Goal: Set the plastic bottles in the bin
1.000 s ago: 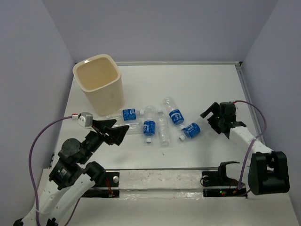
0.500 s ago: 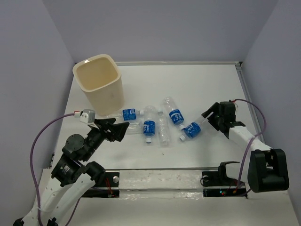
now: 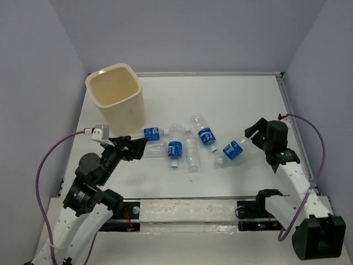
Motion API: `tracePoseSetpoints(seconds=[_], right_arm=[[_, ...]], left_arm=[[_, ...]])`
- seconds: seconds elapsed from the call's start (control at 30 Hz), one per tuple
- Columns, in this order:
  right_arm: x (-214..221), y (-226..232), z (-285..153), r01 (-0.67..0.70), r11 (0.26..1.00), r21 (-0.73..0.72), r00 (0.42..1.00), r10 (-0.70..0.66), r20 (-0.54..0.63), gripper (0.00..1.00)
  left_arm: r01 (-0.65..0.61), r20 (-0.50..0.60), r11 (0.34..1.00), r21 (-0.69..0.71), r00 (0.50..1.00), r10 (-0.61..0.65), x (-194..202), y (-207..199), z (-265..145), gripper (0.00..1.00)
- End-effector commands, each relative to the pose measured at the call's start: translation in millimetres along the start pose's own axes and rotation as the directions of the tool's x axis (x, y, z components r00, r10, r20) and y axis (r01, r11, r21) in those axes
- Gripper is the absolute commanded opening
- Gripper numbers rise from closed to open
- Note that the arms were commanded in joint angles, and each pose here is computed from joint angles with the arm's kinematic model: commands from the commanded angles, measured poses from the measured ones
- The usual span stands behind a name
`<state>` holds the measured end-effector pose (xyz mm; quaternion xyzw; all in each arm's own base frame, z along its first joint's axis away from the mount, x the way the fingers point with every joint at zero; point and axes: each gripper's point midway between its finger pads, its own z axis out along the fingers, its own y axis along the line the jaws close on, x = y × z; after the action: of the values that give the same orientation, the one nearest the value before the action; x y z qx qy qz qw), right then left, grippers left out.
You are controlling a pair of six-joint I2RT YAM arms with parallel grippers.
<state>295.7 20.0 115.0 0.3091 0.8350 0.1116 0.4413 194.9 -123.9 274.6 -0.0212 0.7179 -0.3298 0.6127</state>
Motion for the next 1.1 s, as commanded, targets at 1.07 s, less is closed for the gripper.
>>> tracePoseSetpoints(seconds=[1.07], right_arm=[[-104, 580, -180, 0.441, 0.109, -0.891, 0.88, 0.144, 0.453, 0.4]], left_arm=[[0.243, 0.111, 0.851, -0.467, 0.97, -0.216, 4, 83, 4, 0.99]])
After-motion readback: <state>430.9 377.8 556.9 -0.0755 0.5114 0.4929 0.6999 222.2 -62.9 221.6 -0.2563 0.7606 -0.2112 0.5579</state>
